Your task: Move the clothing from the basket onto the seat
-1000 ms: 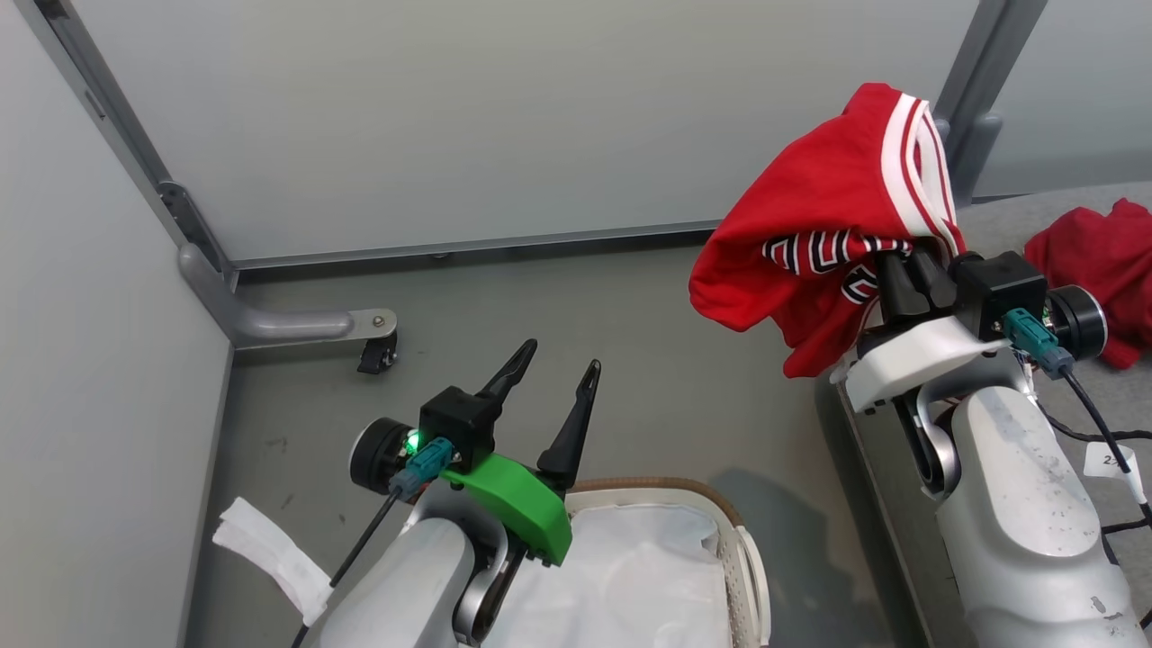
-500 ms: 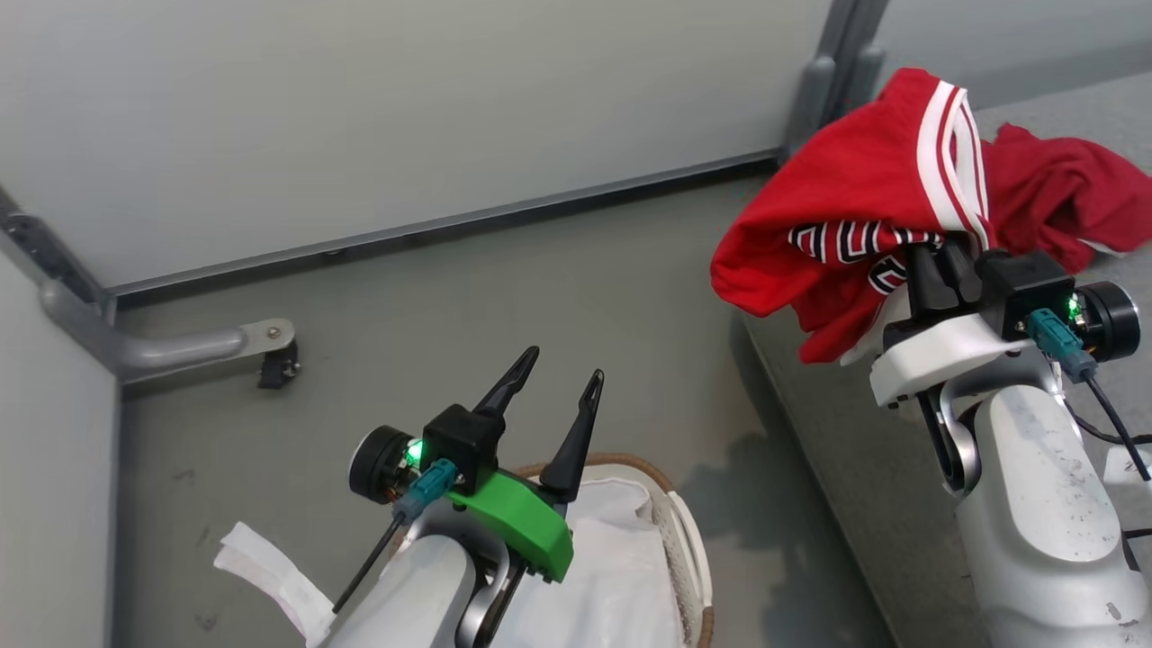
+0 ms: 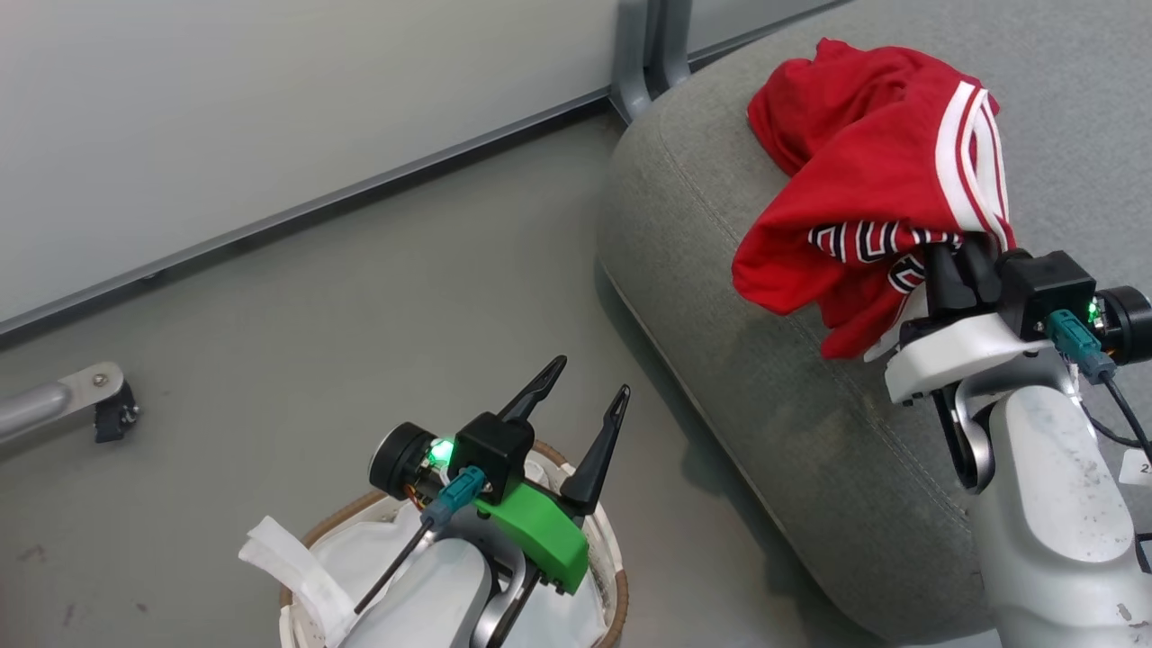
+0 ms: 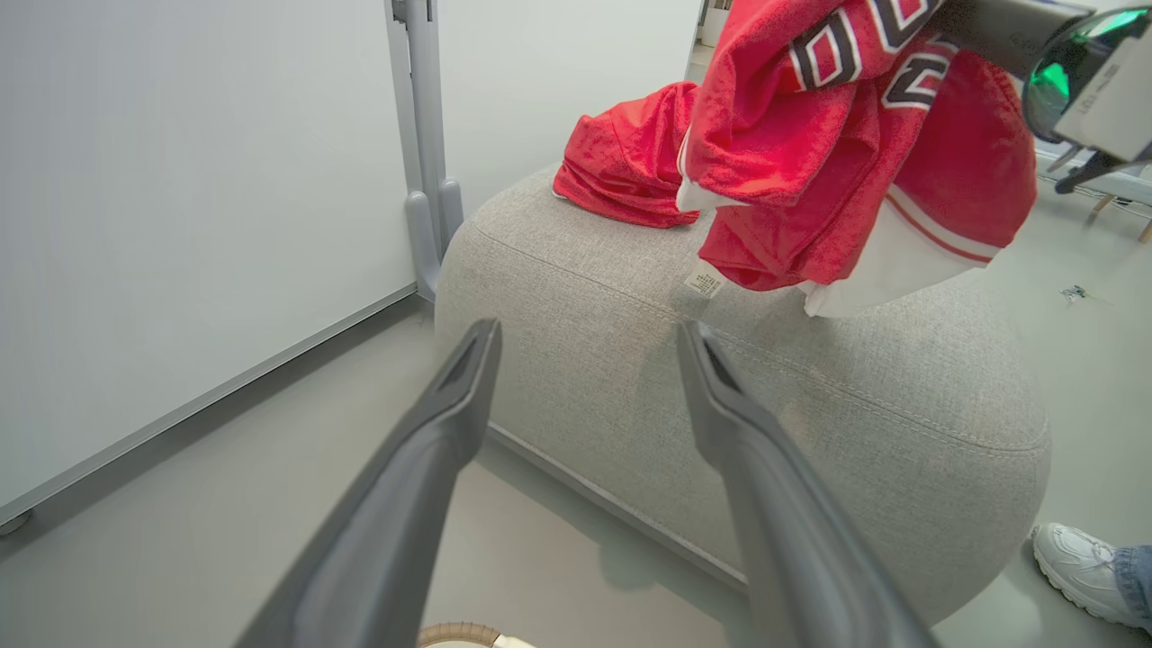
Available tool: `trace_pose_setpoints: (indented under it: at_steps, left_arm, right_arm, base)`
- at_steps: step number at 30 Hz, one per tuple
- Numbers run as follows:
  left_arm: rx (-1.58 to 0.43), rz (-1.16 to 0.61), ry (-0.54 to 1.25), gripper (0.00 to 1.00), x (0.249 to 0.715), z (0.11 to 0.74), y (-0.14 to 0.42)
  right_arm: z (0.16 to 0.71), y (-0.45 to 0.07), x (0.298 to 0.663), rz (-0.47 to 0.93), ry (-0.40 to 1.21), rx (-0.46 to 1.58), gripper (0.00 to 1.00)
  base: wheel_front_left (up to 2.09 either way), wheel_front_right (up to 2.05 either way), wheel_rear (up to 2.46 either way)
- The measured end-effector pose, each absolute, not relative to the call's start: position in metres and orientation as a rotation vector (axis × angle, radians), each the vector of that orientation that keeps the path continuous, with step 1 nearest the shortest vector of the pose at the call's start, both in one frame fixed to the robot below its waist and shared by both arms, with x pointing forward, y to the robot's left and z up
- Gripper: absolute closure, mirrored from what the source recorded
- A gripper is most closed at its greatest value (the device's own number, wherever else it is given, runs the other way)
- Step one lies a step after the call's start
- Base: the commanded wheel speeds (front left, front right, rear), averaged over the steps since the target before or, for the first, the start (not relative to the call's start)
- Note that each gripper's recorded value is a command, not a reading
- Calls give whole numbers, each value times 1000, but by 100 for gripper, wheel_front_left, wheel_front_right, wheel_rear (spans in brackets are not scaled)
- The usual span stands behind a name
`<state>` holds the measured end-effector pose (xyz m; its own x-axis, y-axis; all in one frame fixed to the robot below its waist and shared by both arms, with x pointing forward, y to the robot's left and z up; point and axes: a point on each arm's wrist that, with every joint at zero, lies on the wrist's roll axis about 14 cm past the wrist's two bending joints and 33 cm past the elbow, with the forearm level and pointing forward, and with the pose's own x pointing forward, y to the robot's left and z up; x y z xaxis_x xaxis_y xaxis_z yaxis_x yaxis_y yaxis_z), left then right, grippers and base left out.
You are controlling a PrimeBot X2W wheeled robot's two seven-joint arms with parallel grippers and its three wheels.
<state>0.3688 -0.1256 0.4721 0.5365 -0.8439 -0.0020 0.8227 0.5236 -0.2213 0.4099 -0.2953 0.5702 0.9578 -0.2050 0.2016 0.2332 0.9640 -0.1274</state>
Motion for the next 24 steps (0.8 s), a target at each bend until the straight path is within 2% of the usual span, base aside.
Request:
trace_pose_setpoints:
  at_steps: [5, 16, 24]
  left_arm:
    - [-219, -1036, 137, 0, 370, 462, -138]
    - [-233, -998, 175, 0, 397, 435, -127]
    - [-232, -946, 161, 0, 432, 417, -108]
  right_arm:
    - [593, -316, 417, -277, -225, -248, 100]
    - [678, -375, 467, -343, -339, -555, 100]
    - [681, -432, 506, -437, -279, -612, 100]
  base:
    - [0, 0, 0]
    - [0, 0, 0]
    - [0, 0, 0]
